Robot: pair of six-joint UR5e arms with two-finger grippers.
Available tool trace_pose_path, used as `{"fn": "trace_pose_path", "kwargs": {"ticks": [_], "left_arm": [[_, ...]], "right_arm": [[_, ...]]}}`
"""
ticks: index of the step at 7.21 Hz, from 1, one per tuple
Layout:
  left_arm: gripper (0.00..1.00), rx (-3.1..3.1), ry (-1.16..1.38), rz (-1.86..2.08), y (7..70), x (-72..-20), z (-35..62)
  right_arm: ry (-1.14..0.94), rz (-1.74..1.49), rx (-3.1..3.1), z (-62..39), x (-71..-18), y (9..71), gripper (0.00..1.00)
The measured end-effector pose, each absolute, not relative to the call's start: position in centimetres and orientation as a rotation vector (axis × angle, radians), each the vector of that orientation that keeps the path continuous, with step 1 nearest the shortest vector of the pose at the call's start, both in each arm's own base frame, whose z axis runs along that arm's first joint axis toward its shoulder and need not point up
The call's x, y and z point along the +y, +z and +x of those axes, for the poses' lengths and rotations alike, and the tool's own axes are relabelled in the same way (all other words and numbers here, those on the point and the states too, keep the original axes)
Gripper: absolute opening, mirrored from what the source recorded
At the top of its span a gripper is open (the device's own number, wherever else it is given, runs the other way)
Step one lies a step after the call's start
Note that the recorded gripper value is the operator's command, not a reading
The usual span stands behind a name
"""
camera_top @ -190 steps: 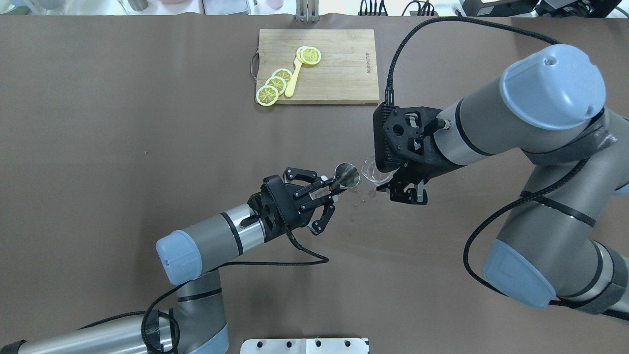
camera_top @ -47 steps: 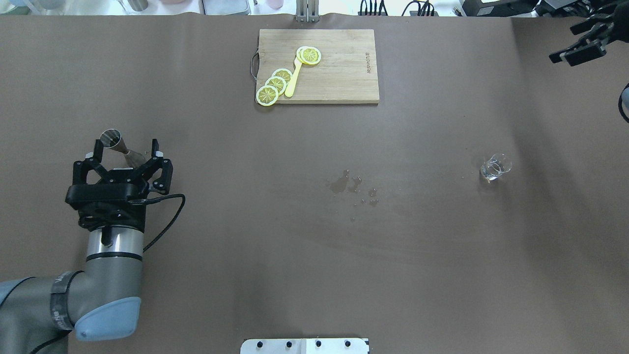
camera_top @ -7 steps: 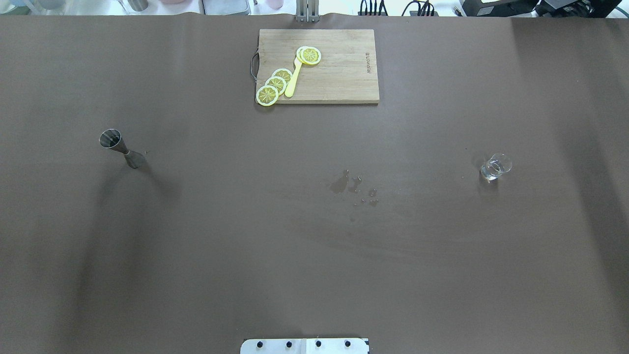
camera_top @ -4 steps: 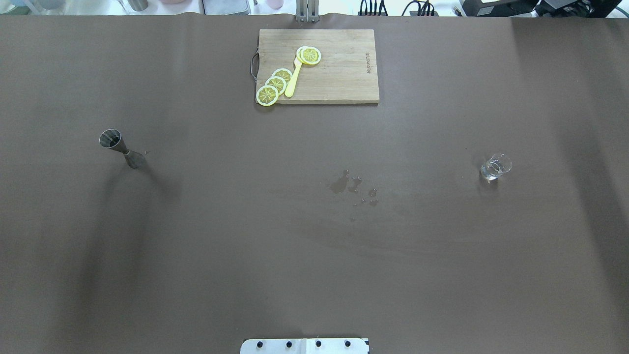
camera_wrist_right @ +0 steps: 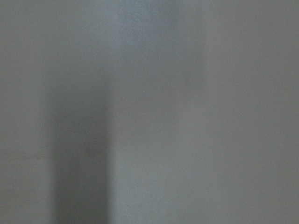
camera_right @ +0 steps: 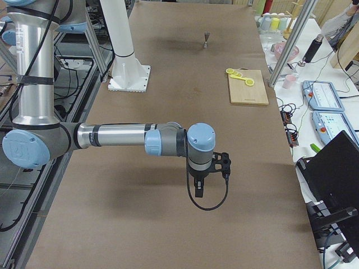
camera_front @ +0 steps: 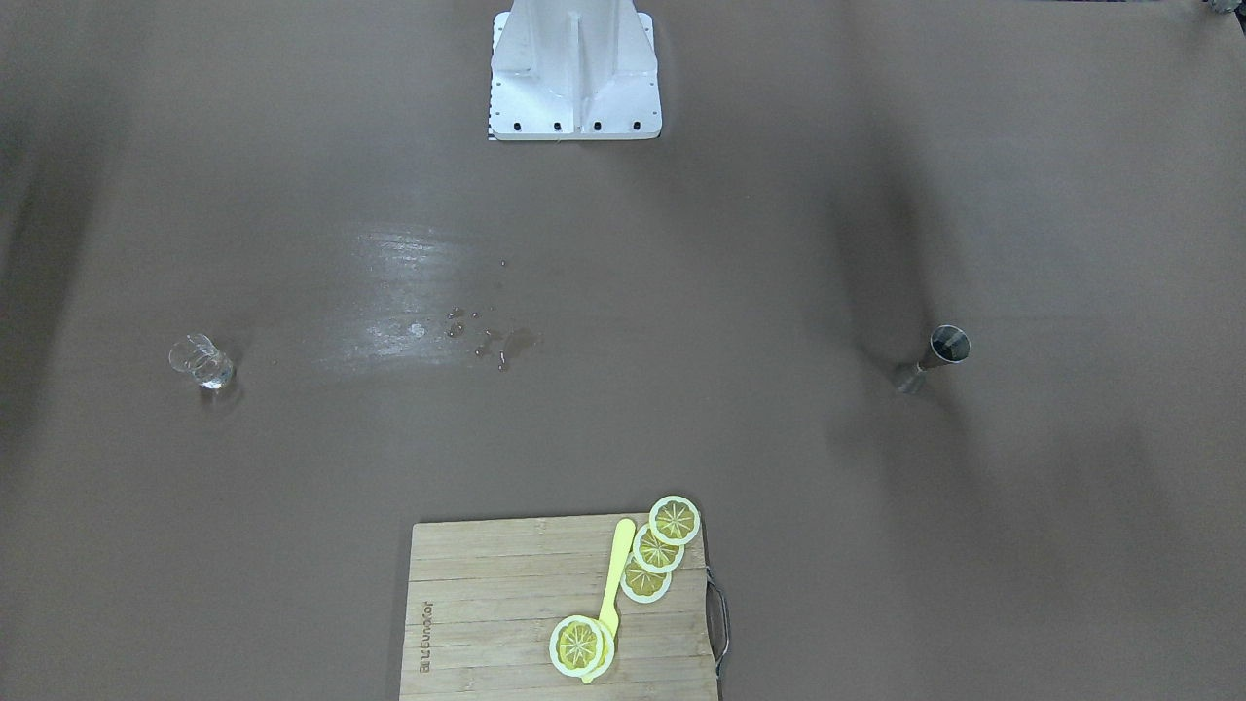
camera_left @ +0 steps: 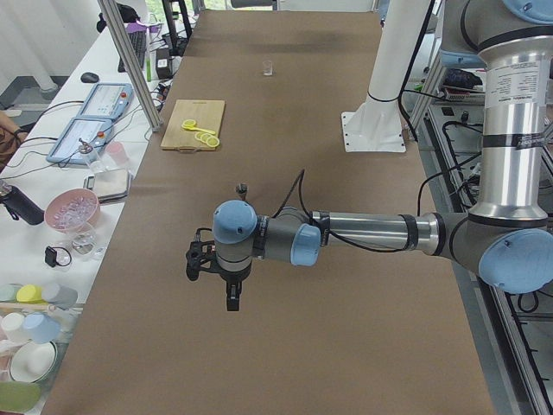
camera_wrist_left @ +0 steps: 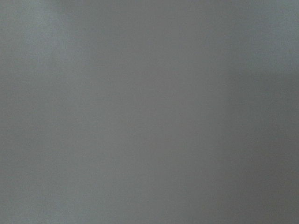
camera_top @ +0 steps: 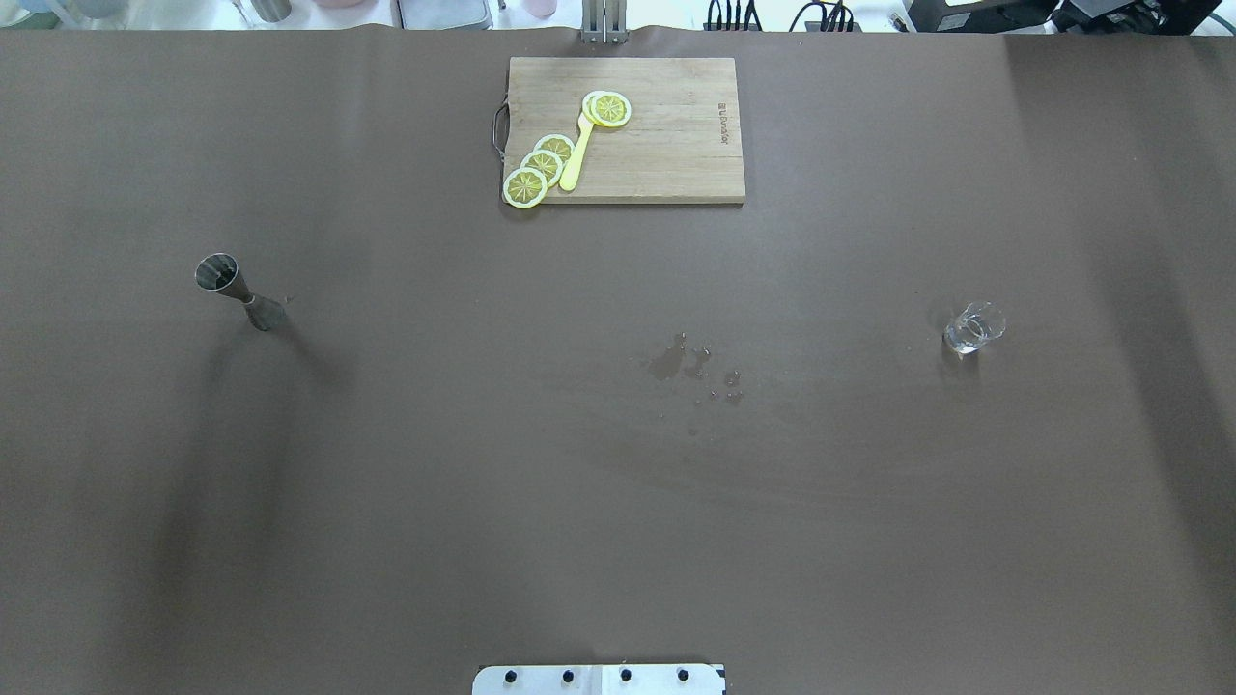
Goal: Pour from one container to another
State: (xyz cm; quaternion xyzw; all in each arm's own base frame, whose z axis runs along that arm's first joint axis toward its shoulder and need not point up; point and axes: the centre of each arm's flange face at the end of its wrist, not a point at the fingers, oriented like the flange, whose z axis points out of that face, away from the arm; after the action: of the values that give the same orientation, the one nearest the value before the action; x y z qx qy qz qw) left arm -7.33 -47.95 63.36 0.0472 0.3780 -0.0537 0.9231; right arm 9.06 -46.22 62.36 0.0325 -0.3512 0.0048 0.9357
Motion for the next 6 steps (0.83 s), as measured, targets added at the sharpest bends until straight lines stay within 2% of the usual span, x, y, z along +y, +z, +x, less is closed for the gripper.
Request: {"fn": "trace_pose_path", "kwargs": {"ticks": [6], "left_arm": [[0.99,0.782,-0.114,0.089,63.46,-47.83,-7.14]], "right_arm": [[0.0,0.083,-0.713,9.11,-46.07,61.59,1.0]]}}
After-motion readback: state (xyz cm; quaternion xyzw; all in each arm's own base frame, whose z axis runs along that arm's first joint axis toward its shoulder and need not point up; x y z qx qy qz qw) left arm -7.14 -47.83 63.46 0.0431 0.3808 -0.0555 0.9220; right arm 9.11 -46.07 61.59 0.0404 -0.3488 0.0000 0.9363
